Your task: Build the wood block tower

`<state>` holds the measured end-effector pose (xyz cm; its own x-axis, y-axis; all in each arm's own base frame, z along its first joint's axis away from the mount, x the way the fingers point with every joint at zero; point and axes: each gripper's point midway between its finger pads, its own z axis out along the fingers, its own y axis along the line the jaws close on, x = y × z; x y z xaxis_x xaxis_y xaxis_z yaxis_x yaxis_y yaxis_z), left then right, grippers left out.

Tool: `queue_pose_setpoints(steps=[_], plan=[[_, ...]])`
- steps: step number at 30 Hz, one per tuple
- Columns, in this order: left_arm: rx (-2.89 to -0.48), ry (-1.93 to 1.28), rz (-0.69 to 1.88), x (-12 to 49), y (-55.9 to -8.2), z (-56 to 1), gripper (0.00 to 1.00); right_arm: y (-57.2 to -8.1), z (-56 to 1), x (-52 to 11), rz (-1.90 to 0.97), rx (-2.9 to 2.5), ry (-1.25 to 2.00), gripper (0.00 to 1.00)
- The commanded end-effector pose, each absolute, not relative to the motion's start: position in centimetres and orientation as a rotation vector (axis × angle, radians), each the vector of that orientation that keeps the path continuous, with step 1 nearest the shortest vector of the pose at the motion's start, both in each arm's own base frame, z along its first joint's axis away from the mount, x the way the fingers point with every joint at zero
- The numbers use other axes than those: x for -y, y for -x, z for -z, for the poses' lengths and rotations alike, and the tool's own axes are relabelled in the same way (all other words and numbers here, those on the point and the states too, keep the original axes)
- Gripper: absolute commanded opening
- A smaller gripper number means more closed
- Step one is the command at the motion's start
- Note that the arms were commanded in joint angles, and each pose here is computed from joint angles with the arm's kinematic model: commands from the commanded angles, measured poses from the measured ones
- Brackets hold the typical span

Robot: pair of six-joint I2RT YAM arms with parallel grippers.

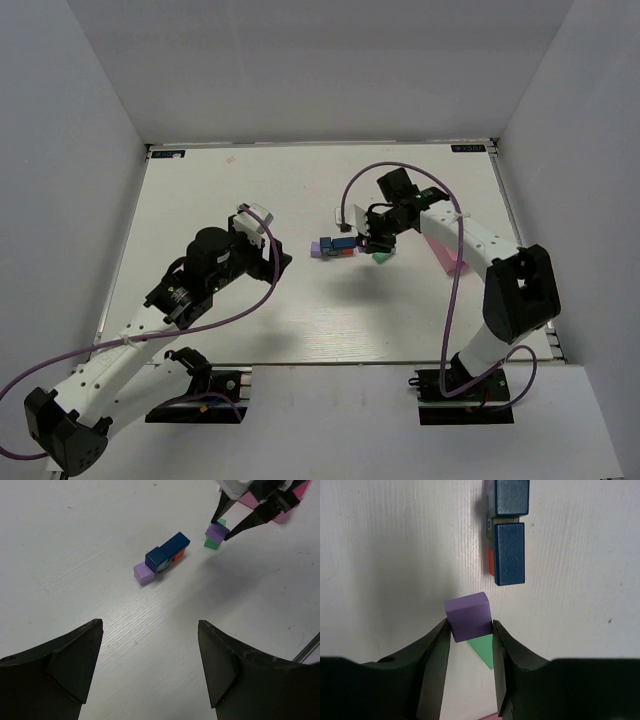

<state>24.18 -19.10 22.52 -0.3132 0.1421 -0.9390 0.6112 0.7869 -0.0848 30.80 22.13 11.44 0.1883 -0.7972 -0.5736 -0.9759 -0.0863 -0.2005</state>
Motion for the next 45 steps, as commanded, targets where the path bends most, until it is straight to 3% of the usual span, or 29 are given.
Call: queue_pose_setpoints(steps=[1, 16, 45], plan=[[-1.822, -0.557, 0.517, 18.8, -24.3, -24.1, 0.86, -32.9, -12.4, -23.5, -0.363, -1.719, 1.841, 0.00], [-1.814, -0.548, 0.511, 18.6, -24.3, -24.3, 0.86, -35.1, -10.6, -27.3, -0.188, -1.804, 1.802, 0.00], [-1.790, -0.519, 0.489, 17.9, -24.3, -25.1, 0.86, -35.3, -8.7, -29.2, -0.143, -1.851, 1.765, 0.00]])
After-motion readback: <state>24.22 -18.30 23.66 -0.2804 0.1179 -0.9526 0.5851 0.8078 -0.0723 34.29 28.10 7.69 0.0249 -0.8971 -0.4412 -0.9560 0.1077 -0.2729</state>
